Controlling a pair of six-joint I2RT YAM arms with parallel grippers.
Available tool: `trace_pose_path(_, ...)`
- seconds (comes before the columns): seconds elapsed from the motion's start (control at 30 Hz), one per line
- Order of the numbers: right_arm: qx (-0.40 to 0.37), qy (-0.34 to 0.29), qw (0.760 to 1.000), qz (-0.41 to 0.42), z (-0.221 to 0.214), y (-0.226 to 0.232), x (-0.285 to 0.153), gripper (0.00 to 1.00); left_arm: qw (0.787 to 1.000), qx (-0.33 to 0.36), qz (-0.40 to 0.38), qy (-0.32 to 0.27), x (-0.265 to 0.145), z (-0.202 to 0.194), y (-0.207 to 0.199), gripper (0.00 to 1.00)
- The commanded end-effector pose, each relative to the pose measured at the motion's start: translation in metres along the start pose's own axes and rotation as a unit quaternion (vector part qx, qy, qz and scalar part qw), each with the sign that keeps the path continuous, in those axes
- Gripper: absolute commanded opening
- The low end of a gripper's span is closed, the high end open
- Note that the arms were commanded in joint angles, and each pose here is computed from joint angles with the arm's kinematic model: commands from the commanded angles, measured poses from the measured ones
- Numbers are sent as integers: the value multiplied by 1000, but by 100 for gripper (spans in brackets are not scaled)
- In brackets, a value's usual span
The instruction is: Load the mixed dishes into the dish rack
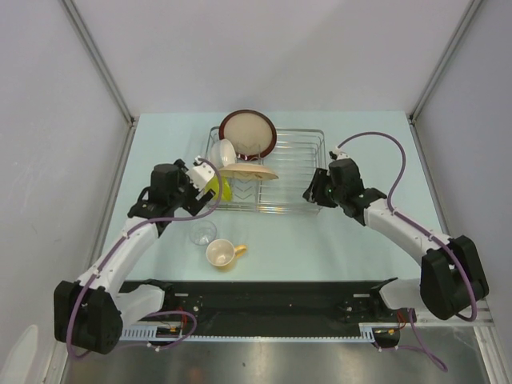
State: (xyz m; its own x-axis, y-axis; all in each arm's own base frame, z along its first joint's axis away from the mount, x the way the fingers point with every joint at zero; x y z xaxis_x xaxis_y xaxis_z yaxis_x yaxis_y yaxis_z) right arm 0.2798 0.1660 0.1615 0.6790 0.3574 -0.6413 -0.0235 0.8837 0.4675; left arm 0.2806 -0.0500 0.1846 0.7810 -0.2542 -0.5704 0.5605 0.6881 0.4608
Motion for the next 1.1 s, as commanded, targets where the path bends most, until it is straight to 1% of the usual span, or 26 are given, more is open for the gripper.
trace_pose_path(0.0,1,34,998,-62,-20,-28,-7,50,999,-25,-34,23,-12,-14,-16,100)
trace_pose_path(0.07,-2,8,999,-46,-8,-19,-15,52,999,-26,-32,21,-16,-10,-12,100)
trace_pose_path(0.13,-13,-9,999,-34,-2,-7,-23,54,999,-29,-16,4,-21,6,0,100)
trace_pose_path(0.17,-22,-26,999,-20,8,5,-31,55,999,-31,-12,2,-24,11,3,100)
trace_pose_path(0.2,-31,-29,999,-24,9,10,-37,56,999,-36,-1,-14,-30,25,13,100)
trace_pose_path(0.23,-50,-28,998,-9,5,25,-43,56,999,-39,1,-20,-33,32,17,100)
trace_pose_path(0.27,-67,-35,997,2,7,38,-54,57,999,-42,2,-22,-37,36,19,100)
trace_pose_path(0.3,-82,-46,996,-3,8,45,-60,58,998,-49,11,-39,-44,48,27,100)
trace_pose_path(0.33,-115,-39,992,20,-6,65,-68,59,998,-51,11,-45,-47,53,29,100)
trace_pose_path(0.4,-141,-46,989,23,-9,82,-82,61,997,-55,17,-52,-55,59,32,100)
trace_pose_path(0.43,-164,-33,985,46,-23,97,-89,61,997,-55,19,-53,-58,59,32,100)
trace_pose_path(0.53,-191,-15,977,90,-39,125,-98,61,998,-47,21,-35,-59,42,24,100)
trace_pose_path(0.57,-210,-5,971,115,-52,138,-103,61,999,-46,14,-23,-57,30,17,100)
trace_pose_path(0.63,-240,8,962,131,-63,155,-100,61,999,-53,9,-9,-57,16,10,100)
trace_pose_path(0.67,-259,18,955,144,-74,166,-101,60,998,-58,7,-12,-60,13,8,100)
trace_pose_path(0.7,-272,21,951,149,-79,173,-100,59,997,-71,2,-1,-58,3,3,100)
trace_pose_path(0.77,-310,28,937,157,-90,192,-96,58,996,-89,-7,3,-60,-5,-2,100)
trace_pose_path(0.8,-330,33,928,170,-100,203,-100,58,995,-97,-4,8,-61,-9,-1,100)
trace_pose_path(0.83,-357,43,918,167,-112,208,-92,58,994,-104,-7,12,-61,-12,-2,100)
trace_pose_path(0.87,-365,35,913,178,-110,222,-98,58,993,-113,-11,12,-62,-13,-3,100)
trace_pose_path(0.93,-393,44,899,191,-125,236,-99,58,992,-126,-8,16,-63,-16,-1,100)
trace_pose_path(1.07,-424,70,880,203,-151,262,-93,57,989,-145,-4,16,-66,-18,3,100)
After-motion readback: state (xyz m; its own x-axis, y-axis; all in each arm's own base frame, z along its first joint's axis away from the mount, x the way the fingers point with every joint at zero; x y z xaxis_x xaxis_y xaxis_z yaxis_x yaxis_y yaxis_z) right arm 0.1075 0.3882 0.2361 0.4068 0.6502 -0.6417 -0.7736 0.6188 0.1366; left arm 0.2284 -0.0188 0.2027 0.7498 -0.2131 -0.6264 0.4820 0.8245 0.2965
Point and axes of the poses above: each gripper's point midway between its finger pads, its own x axis out along the fingers, its own y axis along the line the jaws close on, z = x × y, the point moved 6 cm from there along -x, back along the fingers, and after that the axes turned 2 degrees about x, right-handed, at the moved point
